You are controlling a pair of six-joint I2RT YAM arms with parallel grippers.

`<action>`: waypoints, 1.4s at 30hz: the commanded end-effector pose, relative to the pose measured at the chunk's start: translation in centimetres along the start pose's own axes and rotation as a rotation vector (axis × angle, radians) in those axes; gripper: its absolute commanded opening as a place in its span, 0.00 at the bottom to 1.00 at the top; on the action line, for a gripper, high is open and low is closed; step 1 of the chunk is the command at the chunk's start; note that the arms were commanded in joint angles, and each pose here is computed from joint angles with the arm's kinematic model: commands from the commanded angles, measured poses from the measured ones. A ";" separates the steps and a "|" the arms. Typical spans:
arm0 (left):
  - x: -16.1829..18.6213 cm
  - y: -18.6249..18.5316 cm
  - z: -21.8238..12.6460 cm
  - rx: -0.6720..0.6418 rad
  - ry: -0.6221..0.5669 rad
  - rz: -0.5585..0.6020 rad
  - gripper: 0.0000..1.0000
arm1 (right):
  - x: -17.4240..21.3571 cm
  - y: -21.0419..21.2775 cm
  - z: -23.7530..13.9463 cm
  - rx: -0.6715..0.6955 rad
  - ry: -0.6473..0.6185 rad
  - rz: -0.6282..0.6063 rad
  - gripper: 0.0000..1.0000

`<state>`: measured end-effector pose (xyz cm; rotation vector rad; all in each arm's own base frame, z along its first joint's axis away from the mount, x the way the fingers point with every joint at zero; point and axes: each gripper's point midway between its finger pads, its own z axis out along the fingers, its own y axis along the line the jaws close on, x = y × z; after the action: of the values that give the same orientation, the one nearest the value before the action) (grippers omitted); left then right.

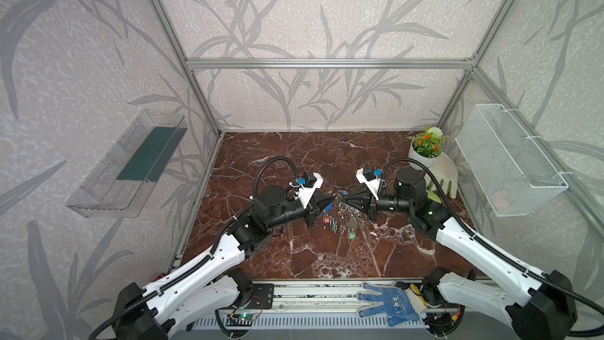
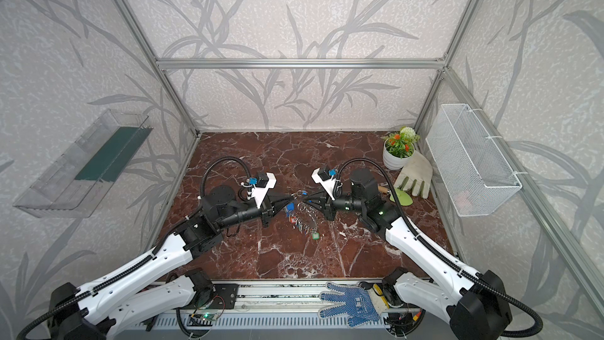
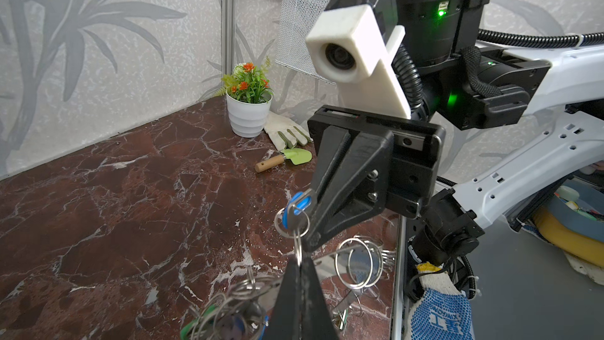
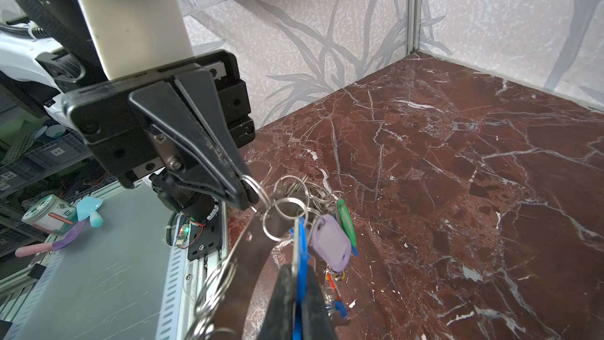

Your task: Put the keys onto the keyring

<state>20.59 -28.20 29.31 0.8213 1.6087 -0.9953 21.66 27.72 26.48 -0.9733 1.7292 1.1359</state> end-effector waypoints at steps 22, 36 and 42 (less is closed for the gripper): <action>-2.8 0.1 -0.8 -0.034 -0.142 0.049 0.00 | 0.4 -4.5 -3.0 0.326 -0.043 0.073 0.55; -3.0 7.1 4.7 -0.281 -0.118 0.014 0.00 | 1.0 -7.5 -6.5 0.499 -0.145 0.175 0.99; -3.1 11.8 7.7 -0.337 -0.163 -0.056 0.00 | 1.8 -7.9 -7.1 0.522 -0.141 0.205 0.99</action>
<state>32.16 -30.33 23.27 0.5890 1.7934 -0.7318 26.62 19.07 24.28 -0.4329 1.8981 0.7942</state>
